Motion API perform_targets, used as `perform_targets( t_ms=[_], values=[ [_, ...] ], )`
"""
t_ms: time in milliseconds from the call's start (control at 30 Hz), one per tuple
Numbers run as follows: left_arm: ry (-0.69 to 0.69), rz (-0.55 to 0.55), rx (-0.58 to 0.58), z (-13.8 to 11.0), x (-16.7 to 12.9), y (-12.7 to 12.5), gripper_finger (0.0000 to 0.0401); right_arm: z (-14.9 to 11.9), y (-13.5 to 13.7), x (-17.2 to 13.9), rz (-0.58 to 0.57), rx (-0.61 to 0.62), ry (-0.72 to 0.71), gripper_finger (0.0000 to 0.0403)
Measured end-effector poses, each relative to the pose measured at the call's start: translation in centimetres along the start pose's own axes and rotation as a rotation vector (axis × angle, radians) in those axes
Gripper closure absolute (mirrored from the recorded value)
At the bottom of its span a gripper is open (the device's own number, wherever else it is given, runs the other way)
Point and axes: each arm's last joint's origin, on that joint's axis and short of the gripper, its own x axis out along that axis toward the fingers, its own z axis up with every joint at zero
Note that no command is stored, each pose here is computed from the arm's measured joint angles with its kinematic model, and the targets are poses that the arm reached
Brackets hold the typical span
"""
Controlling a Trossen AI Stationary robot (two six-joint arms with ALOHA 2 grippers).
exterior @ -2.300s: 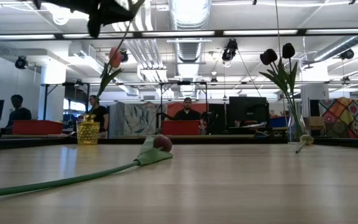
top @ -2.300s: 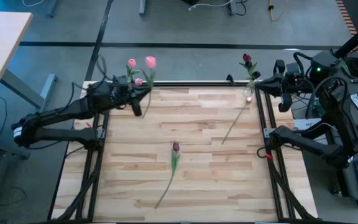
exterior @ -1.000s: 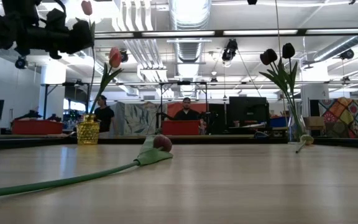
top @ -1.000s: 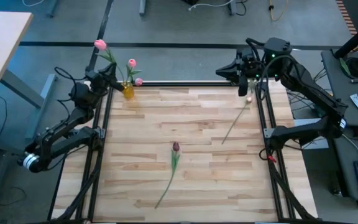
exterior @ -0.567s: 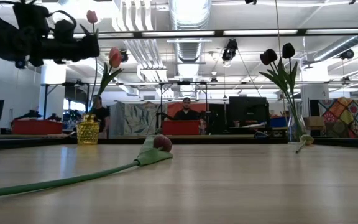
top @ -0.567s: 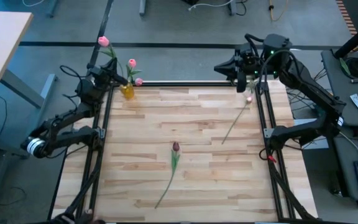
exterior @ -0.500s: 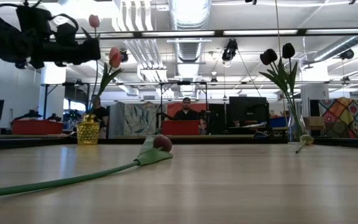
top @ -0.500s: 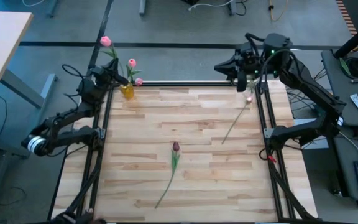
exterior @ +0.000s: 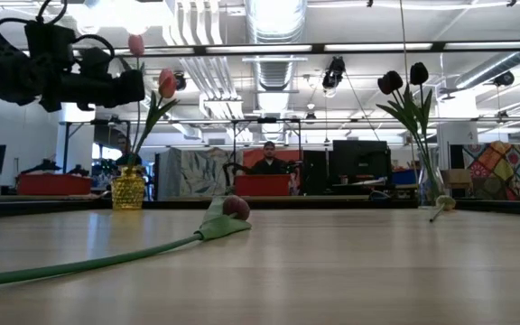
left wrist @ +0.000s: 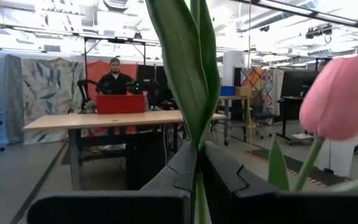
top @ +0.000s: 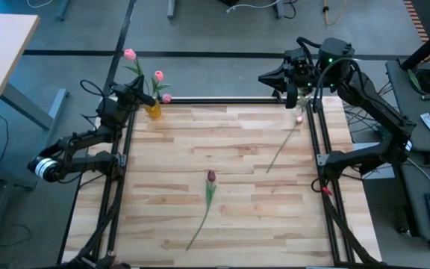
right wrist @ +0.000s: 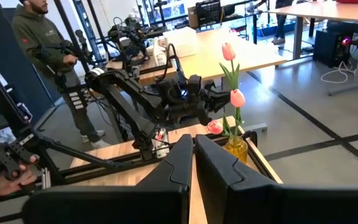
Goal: Sort flowers into vase by color
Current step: Put the pink tulip into the yellow vase
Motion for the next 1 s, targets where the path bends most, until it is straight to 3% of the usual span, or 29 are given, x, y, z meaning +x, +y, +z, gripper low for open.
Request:
perform_targets(
  t_ms=[333,533,1000],
  values=[
    [0.07,-0.002,0.013,-1.4,-0.4,0.0,0.0401,0.0,0.0,0.0,-0.006,0.005,0.0,0.039],
    [0.218,-0.005,0.019,-2.8,-0.6,0.0,0.0397,-0.1,-0.1,0.0,-0.033,0.009,0.002,0.039],
    [0.304,-0.069,0.002,-1.8,-2.2,-0.1,0.0314,-0.1,-0.1,0.0,-0.034,0.008,0.003,0.039]
  ],
)
